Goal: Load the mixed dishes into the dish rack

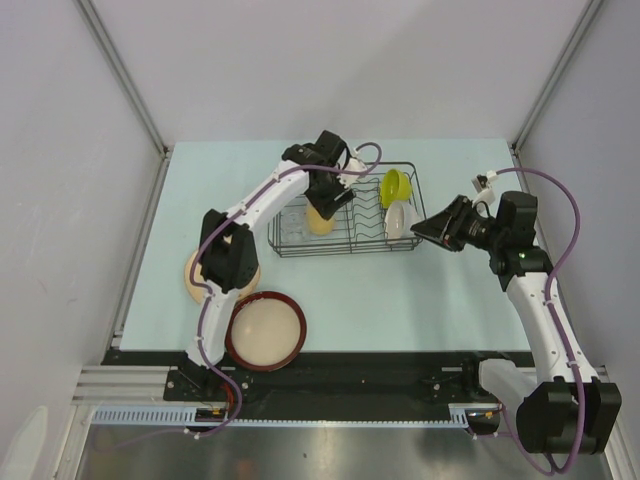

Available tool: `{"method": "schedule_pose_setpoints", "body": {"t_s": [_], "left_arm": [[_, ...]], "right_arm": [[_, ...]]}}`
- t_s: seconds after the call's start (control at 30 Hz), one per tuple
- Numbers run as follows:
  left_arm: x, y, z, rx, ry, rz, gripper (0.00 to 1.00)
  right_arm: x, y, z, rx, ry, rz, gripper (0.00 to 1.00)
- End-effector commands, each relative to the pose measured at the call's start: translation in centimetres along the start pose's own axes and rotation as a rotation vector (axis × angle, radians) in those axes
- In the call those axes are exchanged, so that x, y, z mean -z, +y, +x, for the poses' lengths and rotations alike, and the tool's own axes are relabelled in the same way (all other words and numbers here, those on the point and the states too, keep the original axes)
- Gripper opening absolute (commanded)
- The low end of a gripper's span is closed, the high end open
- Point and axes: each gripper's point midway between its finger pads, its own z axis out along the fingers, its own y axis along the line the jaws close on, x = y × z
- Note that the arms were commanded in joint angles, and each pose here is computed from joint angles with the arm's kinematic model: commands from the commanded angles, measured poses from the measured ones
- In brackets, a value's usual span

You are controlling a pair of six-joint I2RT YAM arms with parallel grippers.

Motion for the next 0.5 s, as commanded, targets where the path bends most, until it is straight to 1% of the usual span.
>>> {"method": "schedule_pose_setpoints", "body": {"t_s": [0.0, 0.13, 0.47], "left_arm": [[1.1, 4.3, -0.6, 0.003, -0.022, -0.142, 0.54], [1.1, 6.0, 0.1, 0.023, -0.010, -0.178, 0.55], [0.8, 8.5, 2.1, 0.052, 0.018, -0.217, 0.56]], "right_arm": [[0.3, 0.3, -0.1, 0.025, -0.010, -0.007, 0.31], [0.3, 0.3, 0.0, 0.023, -0.010, -0.015, 0.31], [0.3, 0.2, 0.3, 0.018, -0.009, -0.023, 0.29]]}}
